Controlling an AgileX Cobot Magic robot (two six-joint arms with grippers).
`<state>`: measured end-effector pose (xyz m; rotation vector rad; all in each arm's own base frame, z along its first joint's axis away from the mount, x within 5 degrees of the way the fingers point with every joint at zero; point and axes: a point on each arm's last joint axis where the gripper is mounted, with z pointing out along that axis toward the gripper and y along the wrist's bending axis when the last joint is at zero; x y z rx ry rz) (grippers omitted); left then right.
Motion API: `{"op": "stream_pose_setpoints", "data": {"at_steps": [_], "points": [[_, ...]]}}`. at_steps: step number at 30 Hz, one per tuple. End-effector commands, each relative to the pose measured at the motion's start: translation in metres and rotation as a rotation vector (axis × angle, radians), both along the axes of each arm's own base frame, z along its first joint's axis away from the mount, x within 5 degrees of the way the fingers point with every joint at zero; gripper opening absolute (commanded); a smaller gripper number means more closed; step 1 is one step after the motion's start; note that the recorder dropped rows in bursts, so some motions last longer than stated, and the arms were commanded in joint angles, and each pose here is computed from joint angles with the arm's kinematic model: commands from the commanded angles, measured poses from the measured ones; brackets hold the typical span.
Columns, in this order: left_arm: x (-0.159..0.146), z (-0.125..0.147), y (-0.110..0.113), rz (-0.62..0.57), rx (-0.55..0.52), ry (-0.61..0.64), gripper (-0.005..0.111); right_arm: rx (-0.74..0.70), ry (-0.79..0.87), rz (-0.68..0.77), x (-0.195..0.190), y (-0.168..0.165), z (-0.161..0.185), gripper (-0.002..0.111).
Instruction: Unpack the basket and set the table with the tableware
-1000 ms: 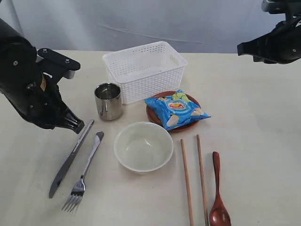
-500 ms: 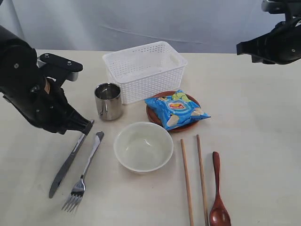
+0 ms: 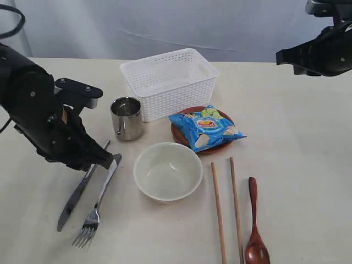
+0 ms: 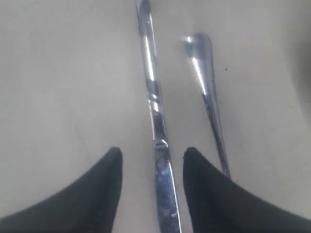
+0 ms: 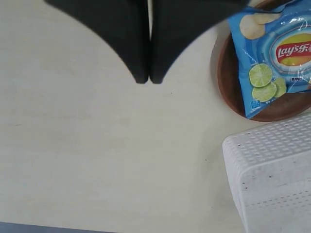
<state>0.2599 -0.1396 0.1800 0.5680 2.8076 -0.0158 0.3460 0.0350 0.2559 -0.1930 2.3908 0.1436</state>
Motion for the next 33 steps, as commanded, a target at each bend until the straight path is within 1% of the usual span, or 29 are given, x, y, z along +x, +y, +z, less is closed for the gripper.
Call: {"op": "stream_pose_setpoints", "data": {"at_steps": [1, 9, 19, 33], "points": [[0.007, -0.02, -0.006, 0.0, -0.011, 0.001, 0.039, -0.005, -0.001, 0.011, -0.002, 0.001, 0.001, 0.0], [0.009, -0.042, -0.008, -0.001, 0.018, 0.051, 0.039, -0.005, 0.0, 0.011, -0.002, 0.001, 0.001, 0.0], [0.01, -0.049, -0.008, -0.002, 0.027, 0.066, 0.039, 0.007, 0.003, 0.006, -0.002, 0.001, 0.001, 0.0], [0.011, -0.048, -0.009, -0.003, 0.022, 0.059, 0.039, 0.008, 0.003, 0.007, -0.002, 0.001, 0.001, 0.0]]}}
